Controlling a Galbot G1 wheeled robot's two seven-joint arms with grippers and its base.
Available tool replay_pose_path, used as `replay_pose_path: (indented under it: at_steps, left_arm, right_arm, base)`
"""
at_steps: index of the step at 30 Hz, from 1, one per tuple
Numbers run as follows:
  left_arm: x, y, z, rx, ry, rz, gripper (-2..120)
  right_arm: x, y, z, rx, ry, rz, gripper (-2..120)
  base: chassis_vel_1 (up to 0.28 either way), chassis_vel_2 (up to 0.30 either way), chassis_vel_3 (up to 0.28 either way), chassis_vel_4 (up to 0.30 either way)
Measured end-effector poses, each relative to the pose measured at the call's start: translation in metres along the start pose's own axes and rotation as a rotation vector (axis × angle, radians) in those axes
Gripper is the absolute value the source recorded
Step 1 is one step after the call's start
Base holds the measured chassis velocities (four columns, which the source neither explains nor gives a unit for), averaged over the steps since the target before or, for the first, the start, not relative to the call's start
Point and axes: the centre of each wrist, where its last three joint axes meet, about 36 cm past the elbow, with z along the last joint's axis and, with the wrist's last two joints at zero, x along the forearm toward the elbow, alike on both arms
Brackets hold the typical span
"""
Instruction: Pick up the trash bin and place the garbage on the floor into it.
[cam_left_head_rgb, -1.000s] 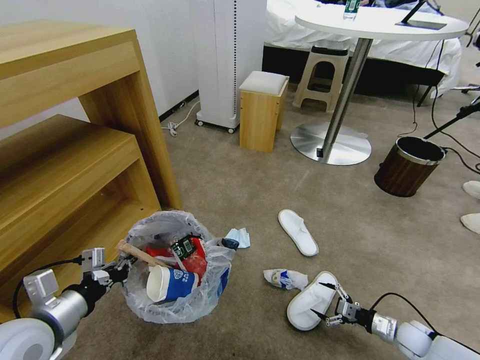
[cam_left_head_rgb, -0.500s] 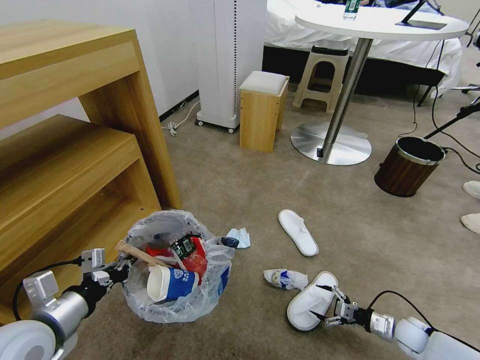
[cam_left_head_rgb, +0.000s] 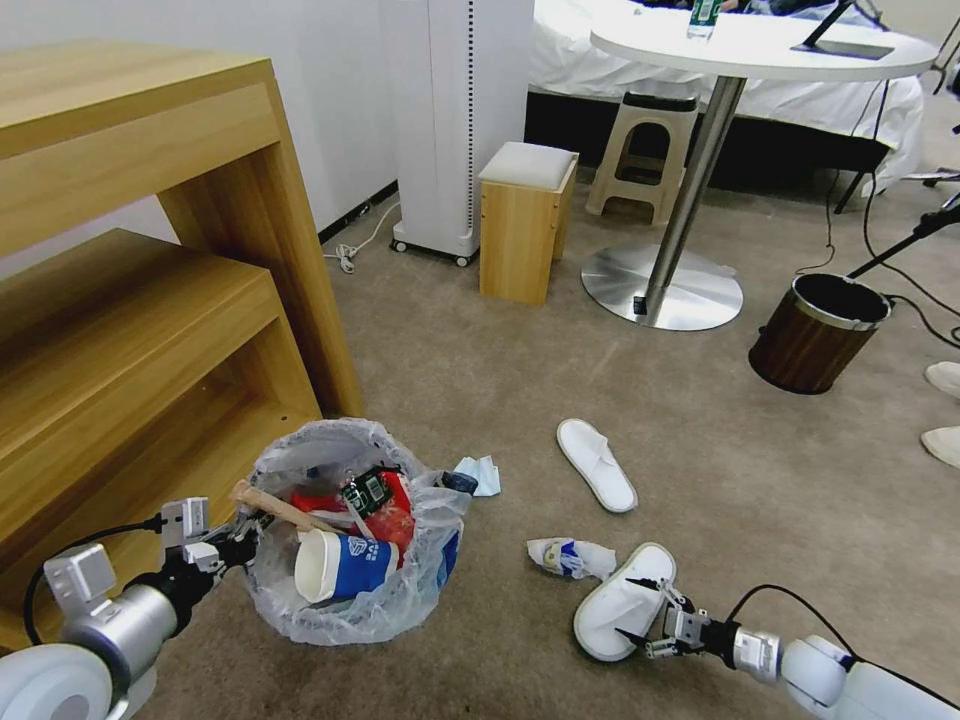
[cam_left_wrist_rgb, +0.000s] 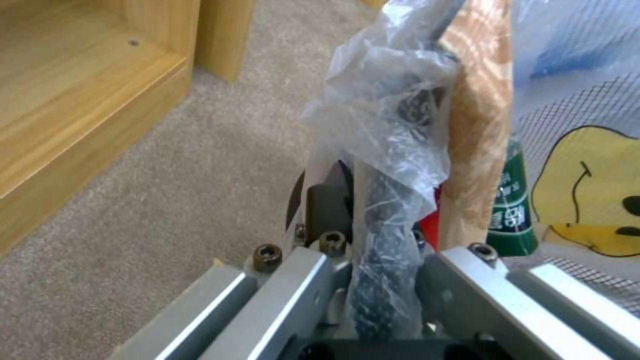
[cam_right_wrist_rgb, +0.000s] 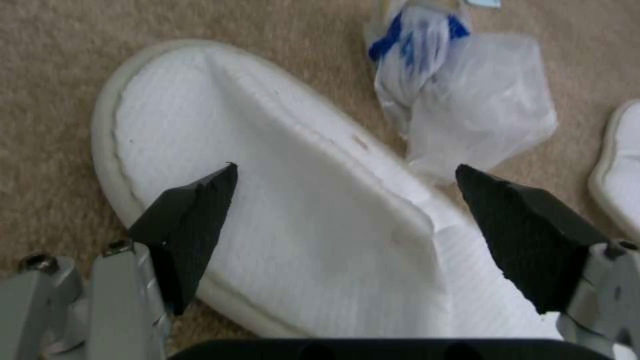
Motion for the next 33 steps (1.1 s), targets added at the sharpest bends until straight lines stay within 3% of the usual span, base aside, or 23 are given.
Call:
replay_pose_path:
  at_steps: [4,9,19,26,33]
  left_arm:
    - [0.0,0.0,0.001,0.001,0.004,-0.002,0]
    - [0.001,0.0,0.002,-0.001,0.006,-0.004,0]
    - [0.001,0.0,0.001,-0.005,0.005,-0.001,0]
    - [0.0,0.0,-0.001,-0.008,0.002,0.001,0]
    - [0.0,0.0,-0.001,-0.009,-0.001,0.005,0]
  right_arm:
    - [-0.003,0.003,0.004,-0.009,0.01,-0.003,83]
    - [-0.006,0.003,0.009,-0.016,0.023,-0.008,71]
    - [-0.01,-0.002,0.014,-0.02,0.044,-0.01,69]
    - [-0.013,0.0,0.014,-0.024,0.038,-0.01,52]
    - [-0.012,-0.004,0.012,-0.024,0.036,0.0,24]
  base:
    - [0.0,0.0,0.0,0.0]
    - [0.0,0.0,0.0,0.0]
    - [0.0,0.0,0.0,0.0]
    - [0.0,0.0,0.0,0.0]
    - [0.0,0.0,0.0,0.0]
